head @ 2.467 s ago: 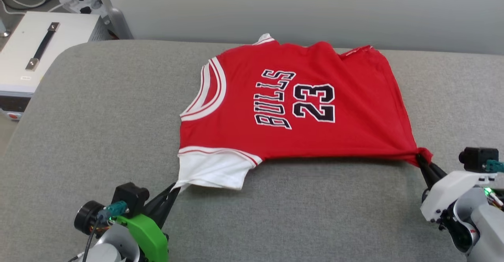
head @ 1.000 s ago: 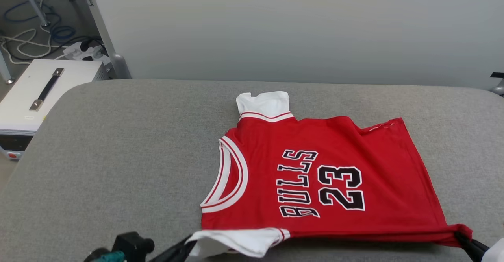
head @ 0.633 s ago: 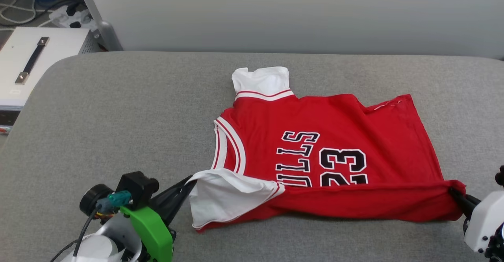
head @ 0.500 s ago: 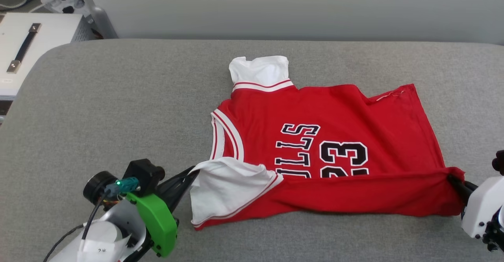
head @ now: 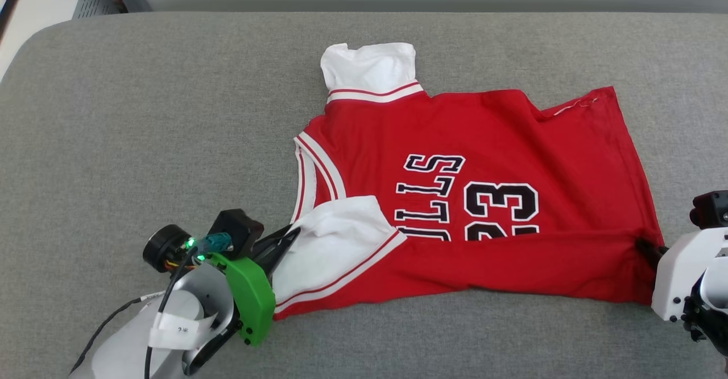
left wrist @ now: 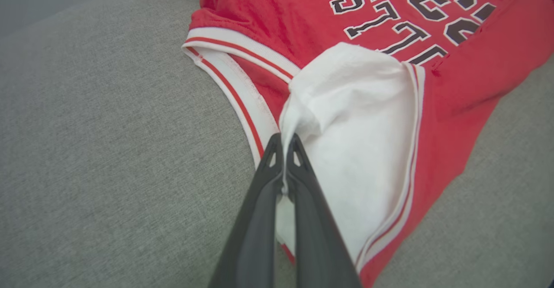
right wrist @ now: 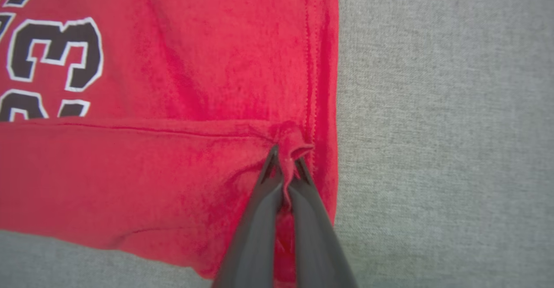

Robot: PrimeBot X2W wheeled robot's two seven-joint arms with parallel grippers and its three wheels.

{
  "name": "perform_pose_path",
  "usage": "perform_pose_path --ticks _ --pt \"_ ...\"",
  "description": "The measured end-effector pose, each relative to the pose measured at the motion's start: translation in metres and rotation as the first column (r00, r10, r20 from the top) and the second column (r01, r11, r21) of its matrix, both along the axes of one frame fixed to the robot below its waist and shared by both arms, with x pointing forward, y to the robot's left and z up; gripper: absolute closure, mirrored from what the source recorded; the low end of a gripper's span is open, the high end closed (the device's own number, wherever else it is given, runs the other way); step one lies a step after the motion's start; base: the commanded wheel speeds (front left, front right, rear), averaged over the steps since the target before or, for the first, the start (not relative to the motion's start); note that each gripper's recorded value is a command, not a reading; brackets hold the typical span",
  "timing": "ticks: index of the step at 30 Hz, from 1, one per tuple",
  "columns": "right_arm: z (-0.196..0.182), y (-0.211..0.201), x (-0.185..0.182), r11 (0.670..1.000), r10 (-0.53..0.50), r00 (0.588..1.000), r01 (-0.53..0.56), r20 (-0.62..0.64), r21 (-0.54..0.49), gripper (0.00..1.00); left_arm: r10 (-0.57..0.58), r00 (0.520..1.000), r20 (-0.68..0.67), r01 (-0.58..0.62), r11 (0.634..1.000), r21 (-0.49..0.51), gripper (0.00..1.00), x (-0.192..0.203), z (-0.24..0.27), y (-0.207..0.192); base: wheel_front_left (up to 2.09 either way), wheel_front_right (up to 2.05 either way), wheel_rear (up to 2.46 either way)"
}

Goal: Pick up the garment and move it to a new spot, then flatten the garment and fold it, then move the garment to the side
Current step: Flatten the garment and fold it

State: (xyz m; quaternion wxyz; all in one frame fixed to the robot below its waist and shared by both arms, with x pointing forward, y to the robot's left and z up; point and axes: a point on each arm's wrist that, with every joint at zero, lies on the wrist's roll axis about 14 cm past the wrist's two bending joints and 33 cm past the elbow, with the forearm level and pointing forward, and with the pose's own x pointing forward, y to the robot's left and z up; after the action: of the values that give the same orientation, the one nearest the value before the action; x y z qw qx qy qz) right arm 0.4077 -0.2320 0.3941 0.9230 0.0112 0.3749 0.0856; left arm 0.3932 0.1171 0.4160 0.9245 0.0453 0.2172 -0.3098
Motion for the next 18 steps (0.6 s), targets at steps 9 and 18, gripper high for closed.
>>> perform_pose_path --ticks 9,18 --pt "-0.006 -0.002 0.004 1.000 -0.023 1.000 0.023 0.012 -0.008 0.26 0.050 0.999 -0.008 -0.050 0.999 0.007 0.00 0.006 -0.017 0.003 0.00 0.00 0.00" --pt "0.028 0.002 0.011 0.999 -0.038 0.984 0.033 0.173 0.029 0.00 0.163 0.984 0.076 -0.156 0.983 -0.094 0.00 0.016 0.009 0.005 0.00 0.00 0.00"
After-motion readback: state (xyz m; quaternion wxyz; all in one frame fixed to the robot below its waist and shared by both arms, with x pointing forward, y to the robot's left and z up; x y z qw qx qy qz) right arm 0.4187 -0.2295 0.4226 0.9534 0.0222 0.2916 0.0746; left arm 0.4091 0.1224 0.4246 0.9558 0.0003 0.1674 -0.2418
